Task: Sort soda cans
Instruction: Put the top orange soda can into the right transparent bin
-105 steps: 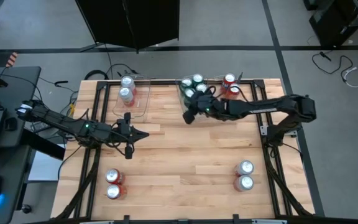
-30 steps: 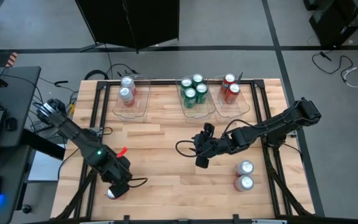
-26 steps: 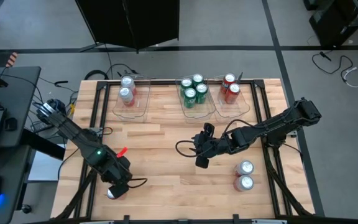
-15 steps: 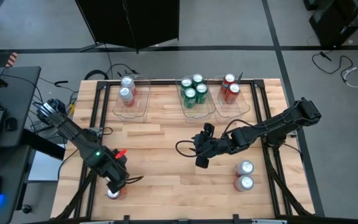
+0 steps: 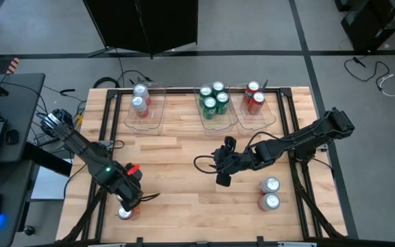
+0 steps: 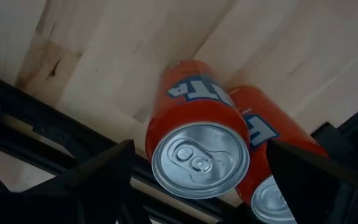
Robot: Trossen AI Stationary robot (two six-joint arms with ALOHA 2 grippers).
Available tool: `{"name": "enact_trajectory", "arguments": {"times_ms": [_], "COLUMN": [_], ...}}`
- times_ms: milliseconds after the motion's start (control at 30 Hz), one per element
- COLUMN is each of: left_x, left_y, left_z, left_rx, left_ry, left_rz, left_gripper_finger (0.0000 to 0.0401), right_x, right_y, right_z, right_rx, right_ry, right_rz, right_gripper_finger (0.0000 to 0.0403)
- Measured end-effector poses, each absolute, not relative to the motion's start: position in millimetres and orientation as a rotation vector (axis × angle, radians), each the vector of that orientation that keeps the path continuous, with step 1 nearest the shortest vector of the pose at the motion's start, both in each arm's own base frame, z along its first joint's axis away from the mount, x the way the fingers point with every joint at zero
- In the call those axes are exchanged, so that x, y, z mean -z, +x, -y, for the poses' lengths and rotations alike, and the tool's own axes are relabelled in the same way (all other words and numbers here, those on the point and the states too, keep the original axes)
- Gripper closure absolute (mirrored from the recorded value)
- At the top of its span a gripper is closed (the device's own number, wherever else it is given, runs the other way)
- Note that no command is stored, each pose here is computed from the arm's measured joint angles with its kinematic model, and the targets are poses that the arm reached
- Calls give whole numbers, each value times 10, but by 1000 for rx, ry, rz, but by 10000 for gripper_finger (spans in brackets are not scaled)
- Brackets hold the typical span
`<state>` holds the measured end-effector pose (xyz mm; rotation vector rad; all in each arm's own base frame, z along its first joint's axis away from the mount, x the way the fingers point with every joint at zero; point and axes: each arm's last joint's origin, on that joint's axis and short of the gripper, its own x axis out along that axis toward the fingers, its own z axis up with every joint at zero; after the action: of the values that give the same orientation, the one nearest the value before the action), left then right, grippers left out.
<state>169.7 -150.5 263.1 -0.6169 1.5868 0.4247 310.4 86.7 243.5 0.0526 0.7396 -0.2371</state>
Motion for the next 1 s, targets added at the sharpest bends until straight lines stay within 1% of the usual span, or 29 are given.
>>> {"name": "enact_trajectory", "arguments": {"times_ms": [233,367,467,633,667,833,1000], "left_x": [-2496,-2425,-2393,-2390,-2391,-2392,-2396], "left_y": [1662,1663,1663,1675,1684,1786,1958], "left_z": [1491,1492,1491,1486,1477,1365,1174], "left_rx": [-433,-428,-425,-399,-394,-369,-321], "left_ry": [-619,-622,-621,-600,-596,-589,-586], "left_rz": [-1640,-1637,-1632,-1615,-1613,-1599,-1552], "left_gripper_finger": [34,36,55,115,119,120,120], "right_x": [-2435,-2435,-2435,-2435,-2435,-2475,-2627], "right_y": [3104,3104,3104,3104,3104,3082,2991], "right_z": [-867,-867,-867,-867,-867,-871,-876], "right_rx": [237,237,237,237,237,232,216], "right_ry": [53,53,53,53,53,56,70], "right_rz": [-740,-740,-740,-740,-740,-728,-688], "right_gripper_finger": [194,194,194,194,194,194,194]}}
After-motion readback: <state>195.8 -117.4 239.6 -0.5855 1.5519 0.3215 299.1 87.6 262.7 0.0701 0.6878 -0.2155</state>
